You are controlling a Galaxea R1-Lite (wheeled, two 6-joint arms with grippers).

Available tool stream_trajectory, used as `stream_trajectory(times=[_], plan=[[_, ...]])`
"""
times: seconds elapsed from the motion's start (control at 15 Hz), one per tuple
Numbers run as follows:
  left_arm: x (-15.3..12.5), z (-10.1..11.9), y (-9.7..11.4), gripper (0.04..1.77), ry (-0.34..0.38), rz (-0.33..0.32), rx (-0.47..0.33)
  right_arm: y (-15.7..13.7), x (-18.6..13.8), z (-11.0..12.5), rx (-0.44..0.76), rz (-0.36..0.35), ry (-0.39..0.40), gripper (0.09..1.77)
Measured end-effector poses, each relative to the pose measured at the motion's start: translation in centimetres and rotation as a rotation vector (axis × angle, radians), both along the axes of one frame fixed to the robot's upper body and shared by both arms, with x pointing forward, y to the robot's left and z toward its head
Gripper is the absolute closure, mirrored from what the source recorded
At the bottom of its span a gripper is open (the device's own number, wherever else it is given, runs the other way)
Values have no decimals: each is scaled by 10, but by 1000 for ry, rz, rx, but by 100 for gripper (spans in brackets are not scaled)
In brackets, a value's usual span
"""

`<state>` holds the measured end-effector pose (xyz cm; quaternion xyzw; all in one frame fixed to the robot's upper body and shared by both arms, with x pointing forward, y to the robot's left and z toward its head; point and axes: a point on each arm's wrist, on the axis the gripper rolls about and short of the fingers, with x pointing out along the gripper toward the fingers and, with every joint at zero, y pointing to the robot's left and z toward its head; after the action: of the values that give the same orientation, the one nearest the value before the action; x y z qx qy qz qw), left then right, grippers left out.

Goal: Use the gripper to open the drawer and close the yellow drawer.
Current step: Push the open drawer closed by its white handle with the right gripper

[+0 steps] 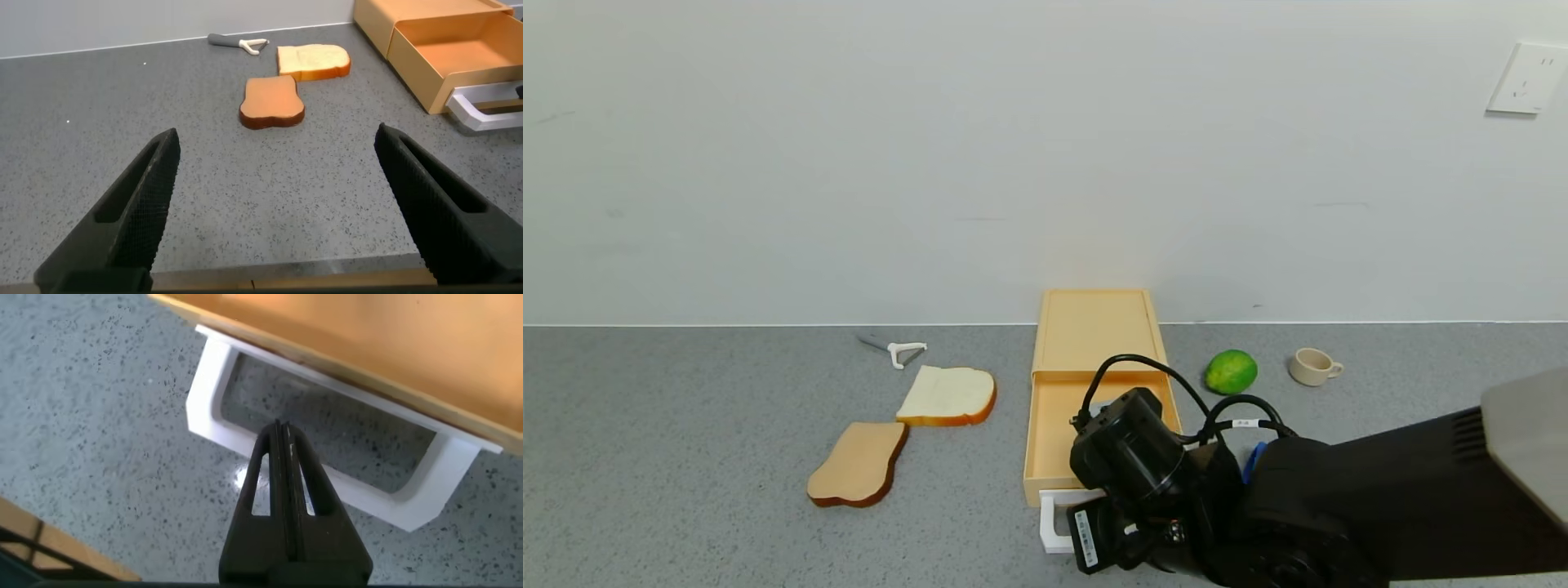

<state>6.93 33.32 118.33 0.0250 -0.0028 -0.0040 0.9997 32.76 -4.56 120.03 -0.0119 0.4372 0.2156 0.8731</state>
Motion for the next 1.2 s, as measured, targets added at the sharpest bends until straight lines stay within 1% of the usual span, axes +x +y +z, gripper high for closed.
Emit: stream_trajectory(times=[0.07, 0.2, 0.53, 1.2], plan=[[0, 0, 0, 9, 0, 0, 0, 3, 1, -3, -12, -15, -12, 174], [0, 0, 0, 9, 0, 0, 0, 8, 3, -9, -13, -35, -8, 174], [0, 0, 0, 9, 0, 0, 0, 16, 5, -16, -29, -53, -23, 174], [0, 0, 0, 9, 0, 0, 0, 19, 16, -19, -33, -79, -39, 174]])
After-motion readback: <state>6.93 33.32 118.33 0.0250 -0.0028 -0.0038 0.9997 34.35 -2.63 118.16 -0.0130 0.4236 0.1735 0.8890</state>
